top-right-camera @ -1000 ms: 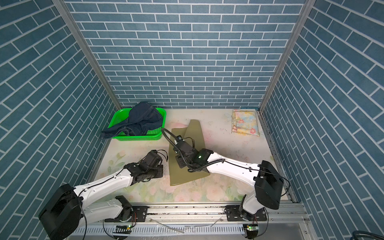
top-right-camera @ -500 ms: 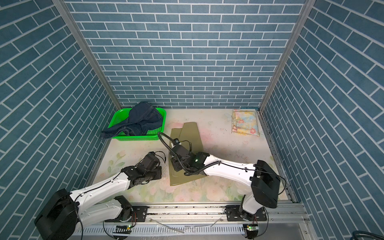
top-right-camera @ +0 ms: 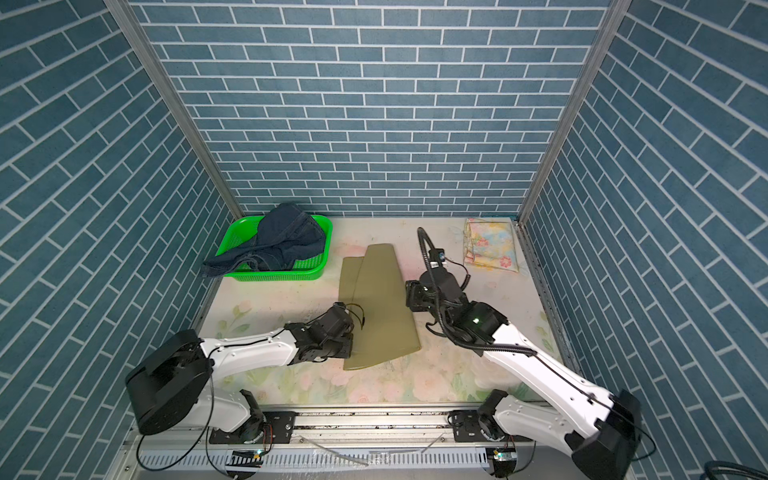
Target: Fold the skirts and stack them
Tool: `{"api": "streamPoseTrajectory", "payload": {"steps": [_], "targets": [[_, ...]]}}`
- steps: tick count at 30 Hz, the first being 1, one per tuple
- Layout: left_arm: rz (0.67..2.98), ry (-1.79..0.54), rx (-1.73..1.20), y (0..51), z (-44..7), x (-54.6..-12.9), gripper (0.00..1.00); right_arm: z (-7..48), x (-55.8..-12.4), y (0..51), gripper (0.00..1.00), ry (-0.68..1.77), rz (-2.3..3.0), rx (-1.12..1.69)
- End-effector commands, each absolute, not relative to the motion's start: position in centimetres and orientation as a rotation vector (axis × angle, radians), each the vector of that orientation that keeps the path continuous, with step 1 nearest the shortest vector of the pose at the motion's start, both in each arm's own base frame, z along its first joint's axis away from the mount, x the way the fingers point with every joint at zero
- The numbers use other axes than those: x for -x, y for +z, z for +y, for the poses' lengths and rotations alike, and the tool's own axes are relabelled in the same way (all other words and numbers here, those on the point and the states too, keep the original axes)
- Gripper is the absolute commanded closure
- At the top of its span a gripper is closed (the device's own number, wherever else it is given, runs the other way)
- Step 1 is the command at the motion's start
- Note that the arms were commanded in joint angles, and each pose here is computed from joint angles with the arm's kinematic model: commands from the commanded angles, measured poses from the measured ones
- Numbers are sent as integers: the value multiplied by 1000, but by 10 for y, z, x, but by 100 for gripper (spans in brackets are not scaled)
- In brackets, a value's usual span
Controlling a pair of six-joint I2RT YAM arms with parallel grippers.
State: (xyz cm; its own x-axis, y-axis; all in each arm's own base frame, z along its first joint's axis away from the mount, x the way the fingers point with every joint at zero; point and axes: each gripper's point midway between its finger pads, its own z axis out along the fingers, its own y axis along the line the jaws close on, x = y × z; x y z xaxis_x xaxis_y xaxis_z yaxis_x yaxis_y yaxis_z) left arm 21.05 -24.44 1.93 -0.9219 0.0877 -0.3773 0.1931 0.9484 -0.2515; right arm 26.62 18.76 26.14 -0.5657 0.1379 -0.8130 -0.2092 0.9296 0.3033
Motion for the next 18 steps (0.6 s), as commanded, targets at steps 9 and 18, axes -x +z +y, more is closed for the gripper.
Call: {"api": "streamPoseTrajectory", "payload": {"steps": [9, 18], "targets": [[2626, -565, -860, 46, -444, -183, 78, 96, -249, 322, 33, 254, 2020, -107], [2584, -568, -645, 78, -352, -206, 28, 115, -260, 273, 29, 196, 2174, -7]]}}
